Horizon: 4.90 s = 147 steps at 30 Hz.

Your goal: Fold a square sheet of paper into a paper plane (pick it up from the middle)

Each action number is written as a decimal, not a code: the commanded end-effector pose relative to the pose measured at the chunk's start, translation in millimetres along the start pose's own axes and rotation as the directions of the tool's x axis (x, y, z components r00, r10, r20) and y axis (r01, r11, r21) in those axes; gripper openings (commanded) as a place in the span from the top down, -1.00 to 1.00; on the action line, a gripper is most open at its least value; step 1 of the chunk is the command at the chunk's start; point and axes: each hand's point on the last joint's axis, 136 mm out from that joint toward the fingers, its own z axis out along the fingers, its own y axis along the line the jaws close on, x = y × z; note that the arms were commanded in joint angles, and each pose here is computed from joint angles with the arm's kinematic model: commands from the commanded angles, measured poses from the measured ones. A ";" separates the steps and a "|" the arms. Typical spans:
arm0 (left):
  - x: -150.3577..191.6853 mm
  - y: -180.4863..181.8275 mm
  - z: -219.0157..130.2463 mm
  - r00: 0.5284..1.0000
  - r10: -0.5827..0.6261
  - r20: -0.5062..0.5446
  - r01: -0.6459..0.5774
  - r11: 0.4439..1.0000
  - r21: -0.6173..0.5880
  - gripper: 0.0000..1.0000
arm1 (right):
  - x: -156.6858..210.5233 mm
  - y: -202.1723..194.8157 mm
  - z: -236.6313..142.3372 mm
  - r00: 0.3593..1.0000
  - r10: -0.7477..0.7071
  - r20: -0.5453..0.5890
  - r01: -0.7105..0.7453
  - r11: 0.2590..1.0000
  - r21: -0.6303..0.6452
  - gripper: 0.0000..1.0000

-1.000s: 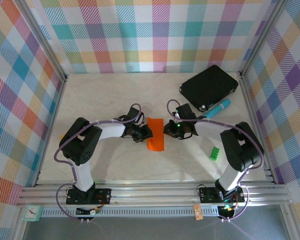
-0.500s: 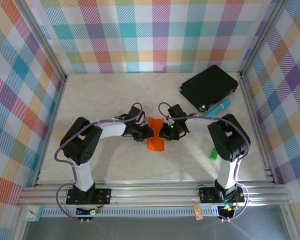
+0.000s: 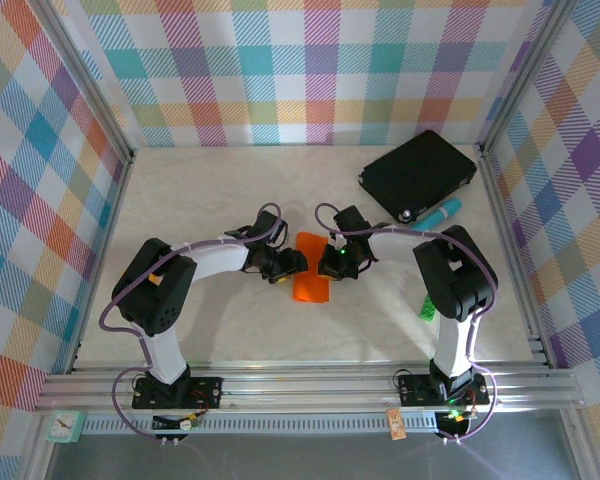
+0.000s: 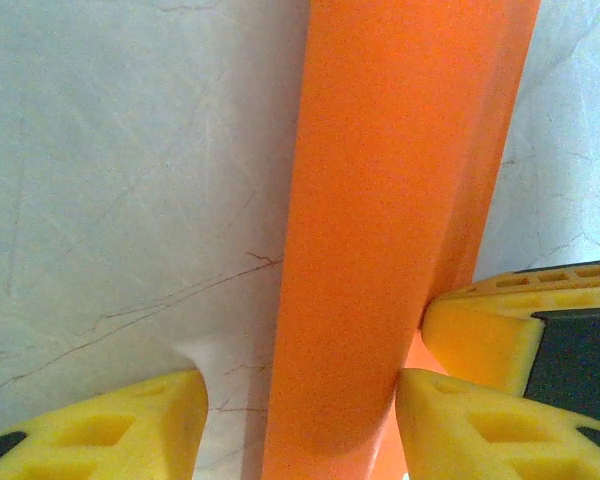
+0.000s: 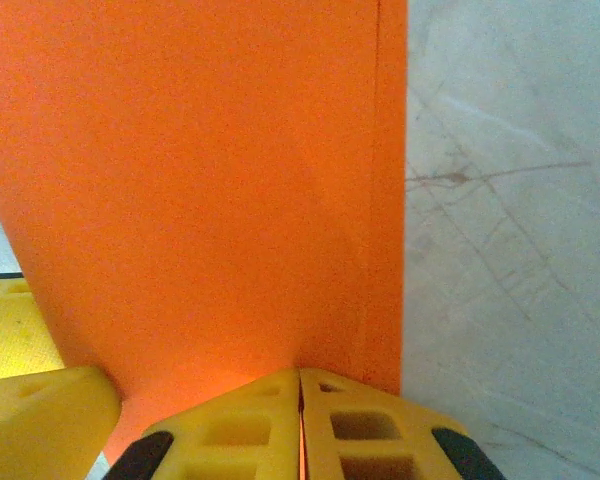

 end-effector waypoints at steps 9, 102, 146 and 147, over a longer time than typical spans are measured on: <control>25.2 75.8 21.2 0.991 -0.108 -0.084 0.078 0.950 -0.303 0.03 | -21.5 29.3 -27.9 0.997 -0.034 0.063 0.037 0.998 -0.045 0.66; 85.1 120.2 102.7 0.939 -0.114 -0.324 -0.072 0.856 -0.512 -0.10 | -29.0 -22.2 -63.8 0.962 0.114 0.248 -0.066 0.979 -0.195 0.20; 65.9 89.7 91.8 0.962 -0.117 -0.245 -0.001 0.902 -0.432 -0.03 | -32.1 -37.4 -75.9 0.942 0.151 0.301 -0.117 0.985 -0.126 0.27; 64.9 89.0 91.5 0.963 -0.123 -0.239 0.009 0.904 -0.428 -0.03 | -32.3 -35.6 -75.1 0.943 0.150 0.296 -0.114 0.984 -0.135 0.26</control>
